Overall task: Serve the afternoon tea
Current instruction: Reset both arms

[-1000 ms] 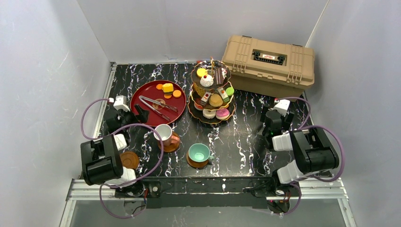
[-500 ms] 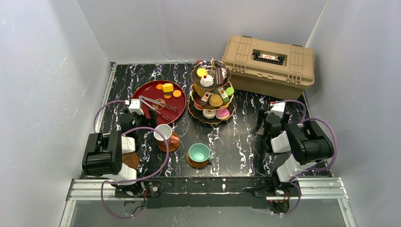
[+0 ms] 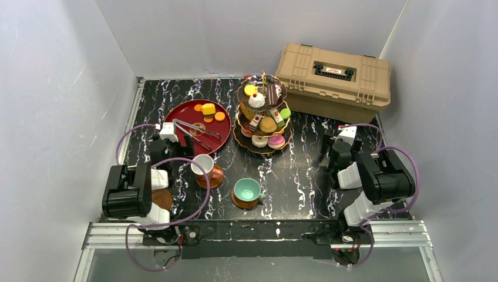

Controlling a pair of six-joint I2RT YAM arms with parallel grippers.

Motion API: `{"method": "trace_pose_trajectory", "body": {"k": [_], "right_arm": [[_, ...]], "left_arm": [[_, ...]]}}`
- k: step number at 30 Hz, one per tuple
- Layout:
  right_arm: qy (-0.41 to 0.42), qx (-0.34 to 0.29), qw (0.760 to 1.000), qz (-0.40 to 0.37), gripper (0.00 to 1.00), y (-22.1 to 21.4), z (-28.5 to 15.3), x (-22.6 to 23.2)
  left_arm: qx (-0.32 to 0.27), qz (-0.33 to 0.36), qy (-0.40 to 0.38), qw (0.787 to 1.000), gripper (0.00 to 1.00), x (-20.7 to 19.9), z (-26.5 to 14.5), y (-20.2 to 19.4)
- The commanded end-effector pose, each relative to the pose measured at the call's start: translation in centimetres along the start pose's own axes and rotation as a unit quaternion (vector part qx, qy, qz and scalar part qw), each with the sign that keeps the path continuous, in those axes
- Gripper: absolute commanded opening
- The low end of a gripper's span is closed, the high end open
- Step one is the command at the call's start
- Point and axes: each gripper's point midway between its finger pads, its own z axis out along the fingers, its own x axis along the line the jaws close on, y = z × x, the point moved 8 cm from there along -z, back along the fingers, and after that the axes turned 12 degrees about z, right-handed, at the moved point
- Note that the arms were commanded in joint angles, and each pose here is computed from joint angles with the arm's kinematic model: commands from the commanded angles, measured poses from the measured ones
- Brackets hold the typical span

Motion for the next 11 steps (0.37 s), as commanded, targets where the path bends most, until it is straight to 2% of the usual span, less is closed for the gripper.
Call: {"method": "trace_pose_trajectory", "body": {"k": [1,11], "right_arm": [[0.005,-0.038,0.999,0.020,0.98,1.60,0.43,0.43],[0.005,-0.038,0.999,0.020,0.98,1.60,0.44,0.43]], "left_arm": [[-0.008,0.010,0.011,1.000,0.98,0.27,0.16,0.64],[-0.003,0.015,0.019,1.000,0.98,0.20,0.26,0.63]]}}
